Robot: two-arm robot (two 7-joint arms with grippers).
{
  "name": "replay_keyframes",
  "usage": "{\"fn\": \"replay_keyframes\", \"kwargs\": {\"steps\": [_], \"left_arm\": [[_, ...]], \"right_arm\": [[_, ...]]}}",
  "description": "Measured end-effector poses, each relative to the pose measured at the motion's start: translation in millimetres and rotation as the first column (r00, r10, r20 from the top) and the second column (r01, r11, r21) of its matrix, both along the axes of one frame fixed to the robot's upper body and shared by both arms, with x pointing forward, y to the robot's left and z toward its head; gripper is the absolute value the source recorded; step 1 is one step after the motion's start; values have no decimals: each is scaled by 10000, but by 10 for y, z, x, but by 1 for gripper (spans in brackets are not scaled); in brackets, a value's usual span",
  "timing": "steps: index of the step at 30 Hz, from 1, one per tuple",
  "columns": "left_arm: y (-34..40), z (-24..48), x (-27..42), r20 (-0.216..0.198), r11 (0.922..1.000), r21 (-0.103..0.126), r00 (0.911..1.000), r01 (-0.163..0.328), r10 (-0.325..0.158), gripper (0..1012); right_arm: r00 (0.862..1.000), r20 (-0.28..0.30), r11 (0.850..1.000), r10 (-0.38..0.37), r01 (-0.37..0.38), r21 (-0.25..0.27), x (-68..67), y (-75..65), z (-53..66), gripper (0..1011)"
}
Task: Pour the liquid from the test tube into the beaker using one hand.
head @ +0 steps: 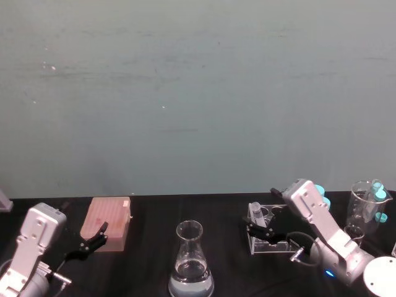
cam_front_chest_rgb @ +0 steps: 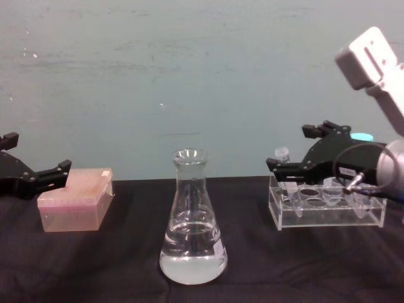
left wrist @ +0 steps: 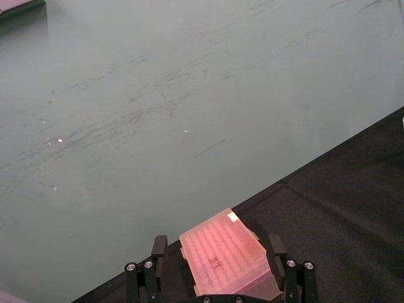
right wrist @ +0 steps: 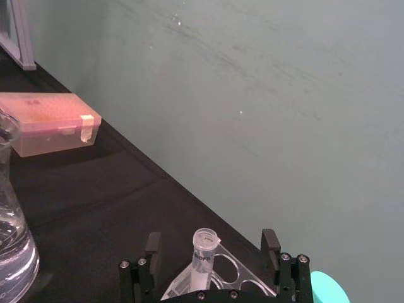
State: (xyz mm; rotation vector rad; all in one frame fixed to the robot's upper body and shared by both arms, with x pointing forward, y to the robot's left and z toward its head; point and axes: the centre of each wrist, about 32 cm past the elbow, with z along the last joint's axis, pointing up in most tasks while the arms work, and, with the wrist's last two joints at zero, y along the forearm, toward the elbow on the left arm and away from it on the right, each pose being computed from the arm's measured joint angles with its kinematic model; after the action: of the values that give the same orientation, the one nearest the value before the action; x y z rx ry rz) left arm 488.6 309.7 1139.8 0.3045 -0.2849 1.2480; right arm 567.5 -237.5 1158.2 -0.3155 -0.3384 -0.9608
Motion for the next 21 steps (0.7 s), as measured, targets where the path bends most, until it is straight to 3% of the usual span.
{"fn": "replay_keyframes", "kwargs": {"steps": [10, 21], "left_arm": [[0, 0, 0, 0, 10000, 0, 10000, 1, -1, 1000], [0, 0, 0, 0, 10000, 0, 10000, 1, -1, 1000]], "right_arm": [[9995, -280, 9996, 112, -119, -249, 74, 116, -67, 1000], [9992, -401, 9992, -55, 39, -394, 83, 134, -103, 1000]]}}
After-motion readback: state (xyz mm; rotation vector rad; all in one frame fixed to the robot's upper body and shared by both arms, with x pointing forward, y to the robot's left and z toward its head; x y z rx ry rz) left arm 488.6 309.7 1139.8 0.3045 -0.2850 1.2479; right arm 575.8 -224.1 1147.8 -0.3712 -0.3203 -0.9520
